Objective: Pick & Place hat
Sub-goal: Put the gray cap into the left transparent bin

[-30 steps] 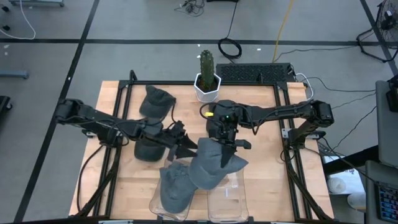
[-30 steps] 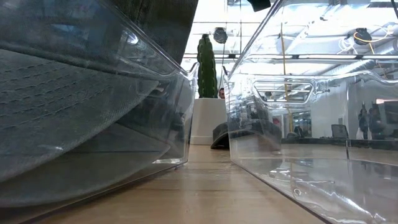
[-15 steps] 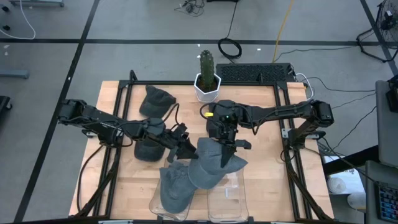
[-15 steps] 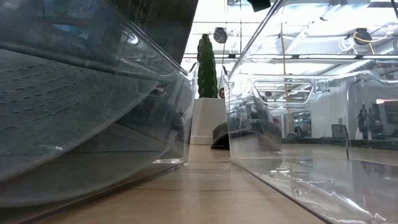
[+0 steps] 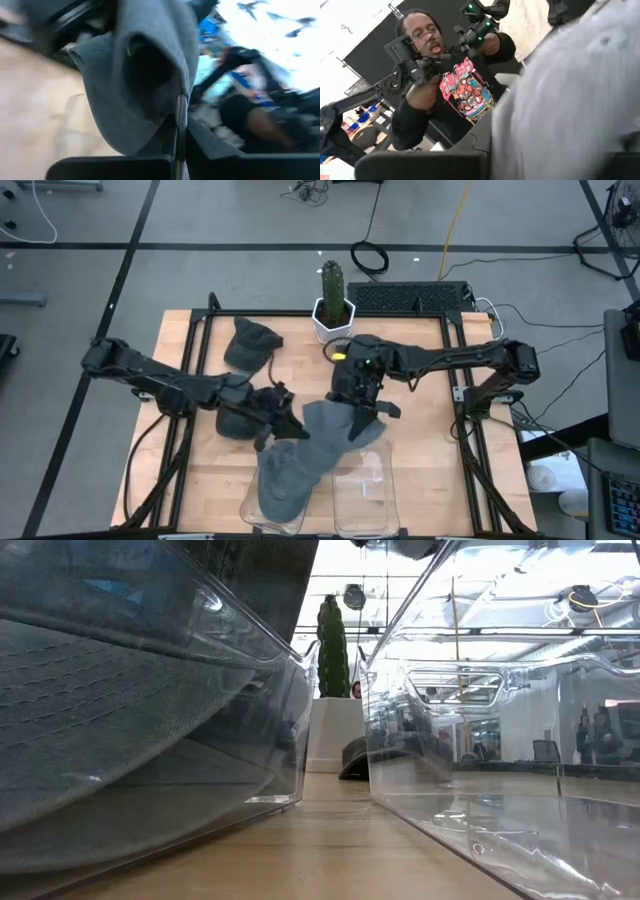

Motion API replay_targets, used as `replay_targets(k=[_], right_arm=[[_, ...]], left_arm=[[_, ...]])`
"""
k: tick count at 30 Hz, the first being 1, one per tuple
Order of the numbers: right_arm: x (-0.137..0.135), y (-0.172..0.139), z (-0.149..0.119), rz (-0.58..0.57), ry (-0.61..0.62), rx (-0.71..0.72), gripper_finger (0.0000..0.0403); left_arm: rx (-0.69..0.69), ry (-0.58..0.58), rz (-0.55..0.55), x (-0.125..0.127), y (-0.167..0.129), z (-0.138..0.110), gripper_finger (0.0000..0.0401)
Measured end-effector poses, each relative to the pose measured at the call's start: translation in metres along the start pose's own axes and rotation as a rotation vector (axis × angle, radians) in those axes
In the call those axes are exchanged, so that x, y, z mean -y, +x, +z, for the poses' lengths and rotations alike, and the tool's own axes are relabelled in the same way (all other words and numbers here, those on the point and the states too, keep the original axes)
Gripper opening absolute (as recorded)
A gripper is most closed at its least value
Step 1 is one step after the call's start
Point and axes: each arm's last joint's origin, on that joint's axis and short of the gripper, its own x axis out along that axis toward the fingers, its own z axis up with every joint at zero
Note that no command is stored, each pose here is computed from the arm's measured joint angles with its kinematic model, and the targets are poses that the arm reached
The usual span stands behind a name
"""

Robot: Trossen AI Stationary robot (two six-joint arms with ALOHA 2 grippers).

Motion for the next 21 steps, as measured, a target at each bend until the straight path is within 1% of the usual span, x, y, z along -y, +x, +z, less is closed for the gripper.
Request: replay_targets(k=[2, 4, 6, 8, 11, 13, 16, 19, 21], right_arm=[[-0.007, -0.007, 0.003, -0.013, 0.000, 0.010, 0.0040], [-0.009, -0.013, 0.005, -0.025, -0.006, 0.022, 0.0048], [-0.014, -0.017, 0.007, -0.032, -0.014, 0.030, 0.0058], [-0.019, -0.020, 0.010, -0.032, -0.048, 0.040, 0.0071], [-0.021, -0.022, 0.012, -0.031, -0.081, 0.049, 0.0091], [-0.021, -0.022, 0.014, -0.040, -0.136, 0.059, 0.0103], [-0.022, -0.022, 0.016, -0.096, -0.261, 0.084, 0.0106], [-0.019, -0.021, 0.016, -0.154, -0.289, 0.101, 0.0104], [-0.019, -0.022, 0.016, -0.160, -0.303, 0.100, 0.0113]], left_arm=[[0.007, 0.020, 0.075, 0.008, -0.011, 0.001, 0.0011], [0.040, 0.037, 0.117, 0.018, -0.021, 0.002, 0.0010], [0.057, 0.059, 0.119, 0.028, -0.027, 0.002, 0.0010], [0.069, 0.071, 0.116, 0.035, -0.031, 0.001, 0.0010], [0.059, 0.074, 0.146, 0.039, -0.033, -0.004, 0.0010], [0.050, 0.075, 0.152, 0.040, -0.033, -0.006, 0.0010], [0.051, 0.060, 0.152, 0.040, -0.031, -0.007, 0.0010], [0.044, 0.059, 0.156, 0.039, -0.030, -0.008, 0.0010], [0.051, 0.059, 0.146, 0.041, -0.030, -0.008, 0.0010]])
